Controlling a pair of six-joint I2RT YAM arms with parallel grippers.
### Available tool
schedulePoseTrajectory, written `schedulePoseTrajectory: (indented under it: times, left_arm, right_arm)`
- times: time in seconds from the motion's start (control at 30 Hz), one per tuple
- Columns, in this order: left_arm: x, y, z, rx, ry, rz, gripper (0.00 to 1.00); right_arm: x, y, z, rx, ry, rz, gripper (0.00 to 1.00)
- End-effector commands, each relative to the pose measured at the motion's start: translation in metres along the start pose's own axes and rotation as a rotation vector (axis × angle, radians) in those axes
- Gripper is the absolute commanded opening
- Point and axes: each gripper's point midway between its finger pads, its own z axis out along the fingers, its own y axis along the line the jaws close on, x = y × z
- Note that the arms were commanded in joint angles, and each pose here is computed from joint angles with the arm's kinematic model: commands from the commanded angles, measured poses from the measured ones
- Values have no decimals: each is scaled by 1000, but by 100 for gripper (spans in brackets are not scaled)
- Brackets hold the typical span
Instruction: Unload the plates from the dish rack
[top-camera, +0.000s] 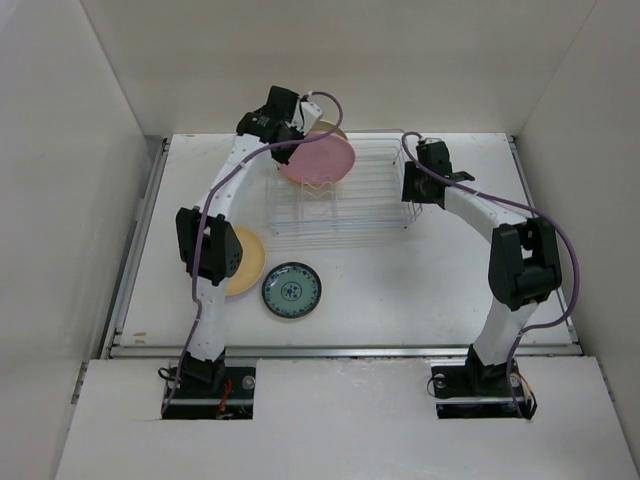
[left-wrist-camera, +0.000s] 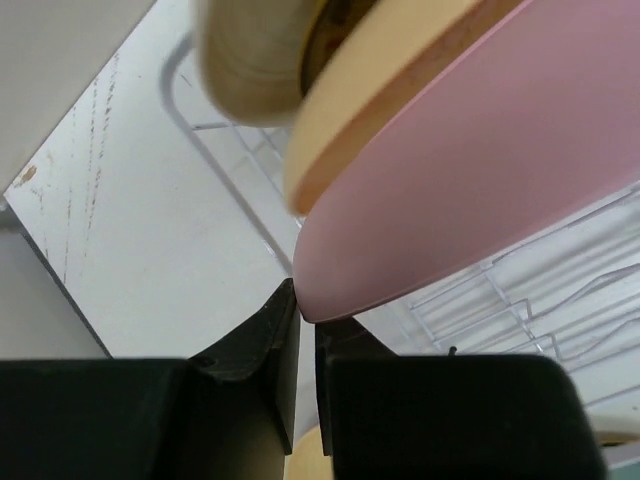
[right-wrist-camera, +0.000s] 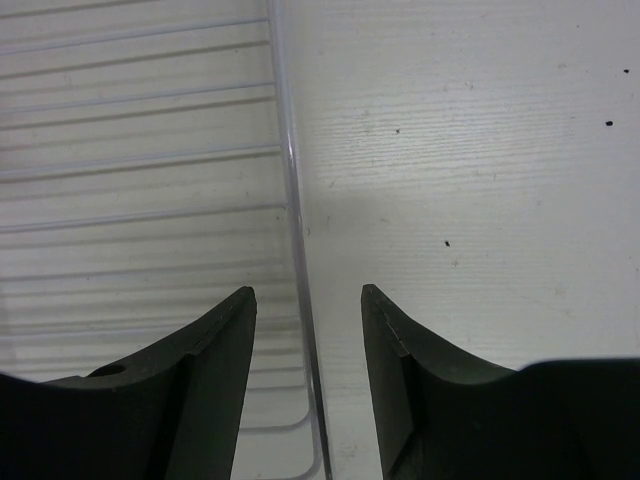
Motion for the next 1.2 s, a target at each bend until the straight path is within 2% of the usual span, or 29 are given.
schedulePoseTrajectory:
  times: [0.0, 0.3, 0.4, 0.47, 0.5, 0.53, 0.57, 0.63, 0.67, 0.73, 0.8, 0.83, 0.9, 0.93, 1.03, 1.17]
  left_arm:
    - [-33, 12, -87, 43, -185, -123, 0]
    - [-33, 19, -113, 98, -233, -262, 0]
    - [-26, 32, -127, 107, -238, -330, 0]
    - [-17, 46, -148, 103, -236, -371, 0]
    - [-9, 49, -153, 109, -216, -385, 0]
    - [-1, 48, -158, 132, -196, -383, 0]
    - [12, 49, -162, 142, -161, -377, 0]
    - [59, 49, -172, 155, -17, -371, 0]
    - [78, 50, -180, 152, 25, -320, 0]
    - [138, 43, -177, 190, 229, -327, 0]
    - [176, 39, -181, 225, 364, -304, 0]
    - [204, 31, -190, 278, 470, -334, 0]
    - [228, 23, -192, 343, 566, -343, 0]
    - [252, 16, -190, 370, 660, -338, 0]
    - [279, 3, -182, 432, 787, -309, 0]
    - [291, -1, -160, 486, 875, -344, 0]
  right_arm:
    - [-9, 3, -9, -7, -31, -7, 52]
    - [-3, 1, -3, 6, -15, -10, 52]
    - [-3, 1, -3, 6, -15, -10, 52]
    - [-18, 2, -14, -4, -55, -3, 52]
    - [-21, 3, -18, -7, -65, -1, 63]
    - [-27, 3, -24, -9, -75, 1, 68]
    - [-34, 1, -31, 0, -93, 4, 72]
    - [-52, -1, -49, 2, -141, -15, 80]
    - [-56, -1, -55, 2, -149, -26, 81]
    - [-76, 2, -72, -21, -194, -60, 82]
    - [-90, 7, -80, -44, -221, -78, 84]
    - [-94, 13, -84, -54, -234, -91, 84]
    - [-102, 25, -91, -94, -255, -149, 84]
    - [-111, 43, -100, -139, -288, -181, 84]
    - [-122, 86, -107, -245, -333, -282, 84]
    - [-133, 133, -88, -372, -350, -322, 82]
